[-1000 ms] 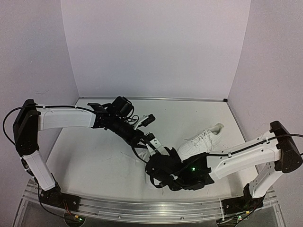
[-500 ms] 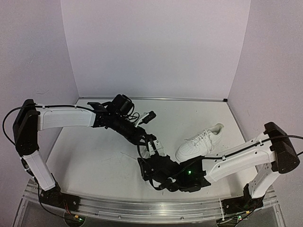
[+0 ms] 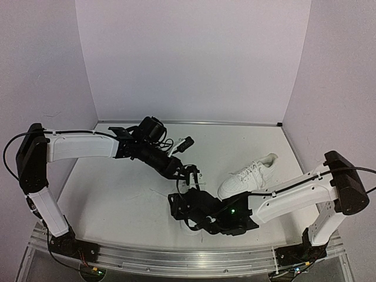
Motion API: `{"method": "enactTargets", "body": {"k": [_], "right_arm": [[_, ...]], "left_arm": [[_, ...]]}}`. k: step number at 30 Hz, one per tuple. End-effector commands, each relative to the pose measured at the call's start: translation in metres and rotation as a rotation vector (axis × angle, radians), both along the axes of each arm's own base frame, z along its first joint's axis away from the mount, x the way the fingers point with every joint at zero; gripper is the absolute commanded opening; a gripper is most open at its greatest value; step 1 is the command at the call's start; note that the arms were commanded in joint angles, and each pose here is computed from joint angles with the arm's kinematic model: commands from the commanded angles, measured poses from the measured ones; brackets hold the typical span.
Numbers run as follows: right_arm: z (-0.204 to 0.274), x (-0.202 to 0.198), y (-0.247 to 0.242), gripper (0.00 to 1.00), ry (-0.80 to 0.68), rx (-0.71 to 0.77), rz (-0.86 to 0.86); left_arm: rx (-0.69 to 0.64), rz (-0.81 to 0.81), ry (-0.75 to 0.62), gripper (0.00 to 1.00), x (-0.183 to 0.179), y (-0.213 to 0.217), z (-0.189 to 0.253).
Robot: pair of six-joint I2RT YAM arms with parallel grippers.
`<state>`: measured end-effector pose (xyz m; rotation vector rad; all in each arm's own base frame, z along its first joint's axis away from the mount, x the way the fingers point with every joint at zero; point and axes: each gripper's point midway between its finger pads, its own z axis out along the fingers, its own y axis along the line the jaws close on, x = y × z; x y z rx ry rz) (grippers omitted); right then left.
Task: Tie the shoes
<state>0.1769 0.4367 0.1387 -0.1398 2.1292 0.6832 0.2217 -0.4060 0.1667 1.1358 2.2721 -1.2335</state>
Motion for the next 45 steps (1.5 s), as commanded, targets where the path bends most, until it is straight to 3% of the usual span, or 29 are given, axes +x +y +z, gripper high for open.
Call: {"method": "enactTargets", "body": {"k": [1, 26, 31, 37, 45], "right_arm": [[-0.005, 0.009, 0.001, 0.53, 0.067, 0.082, -0.033], [-0.023, 0.028, 0.021, 0.5, 0.163, 0.167, -0.015], [-0.014, 0.03, 0.012, 0.35, 0.156, 0.182, -0.022], [-0.003, 0.026, -0.013, 0.02, 0.144, 0.183, -0.03], [0.003, 0.022, -0.052, 0.0, 0.138, 0.117, -0.063]], "left_arm": [[-0.07, 0.0, -0.048, 0.0, 0.005, -0.005, 0.03], [-0.072, -0.004, -0.051, 0.0, 0.005, -0.006, 0.03], [-0.067, -0.002, -0.057, 0.0, 0.005, -0.004, 0.03], [-0.05, 0.013, -0.063, 0.0, 0.006, -0.001, 0.025], [-0.009, 0.06, -0.086, 0.0, 0.013, 0.008, 0.016]]}}
